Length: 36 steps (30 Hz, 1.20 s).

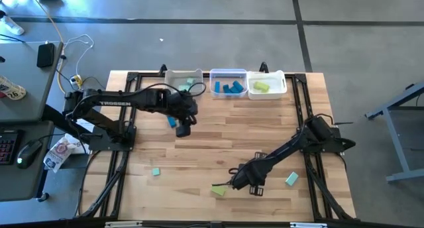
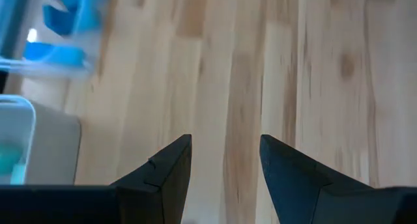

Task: Sort & place blocks by color
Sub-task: Put the green block into the white bin

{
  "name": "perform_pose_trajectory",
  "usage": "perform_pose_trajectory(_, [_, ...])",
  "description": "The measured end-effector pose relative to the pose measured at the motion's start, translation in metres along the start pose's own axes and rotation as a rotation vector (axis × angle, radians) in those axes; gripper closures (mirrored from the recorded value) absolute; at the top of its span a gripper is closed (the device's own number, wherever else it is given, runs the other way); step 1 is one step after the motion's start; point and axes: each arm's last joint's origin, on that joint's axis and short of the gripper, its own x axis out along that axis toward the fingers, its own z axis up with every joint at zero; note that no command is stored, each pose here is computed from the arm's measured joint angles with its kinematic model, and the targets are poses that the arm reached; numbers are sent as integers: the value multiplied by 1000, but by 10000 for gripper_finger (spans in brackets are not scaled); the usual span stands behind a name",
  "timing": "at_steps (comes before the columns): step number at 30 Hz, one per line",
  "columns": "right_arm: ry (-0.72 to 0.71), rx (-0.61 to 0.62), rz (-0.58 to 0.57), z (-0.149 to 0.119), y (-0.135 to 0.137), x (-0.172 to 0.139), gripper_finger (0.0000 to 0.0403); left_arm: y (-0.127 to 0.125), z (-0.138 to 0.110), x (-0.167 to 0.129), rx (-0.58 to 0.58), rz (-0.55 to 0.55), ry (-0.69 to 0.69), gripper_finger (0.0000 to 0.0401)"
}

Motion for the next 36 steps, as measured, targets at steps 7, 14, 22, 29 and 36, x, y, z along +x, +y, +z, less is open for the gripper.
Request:
perform_pose_trajectory(7, [-30, 39, -44, 10, -13, -2, 302, -9, -15, -2, 81, -30, 159, 233])
perform_pose_trajectory(14, [-165, 103, -158, 21, -42, -20, 302, -29, -24, -5, 154, -68, 245, 233])
perform_pose_trajectory(22, [-302, 192, -296, 27, -89, -55, 302, -58, -35, -11, 177, -101, 330, 233])
perform_pose_trajectory(29, [-415, 270, -392, 25, -140, -90, 302, -82, -41, -17, 168, -119, 354, 233])
perform_pose_trajectory(36, [-471, 365, -481, 18, -196, -116, 302, -103, -51, -24, 157, -119, 393, 233])
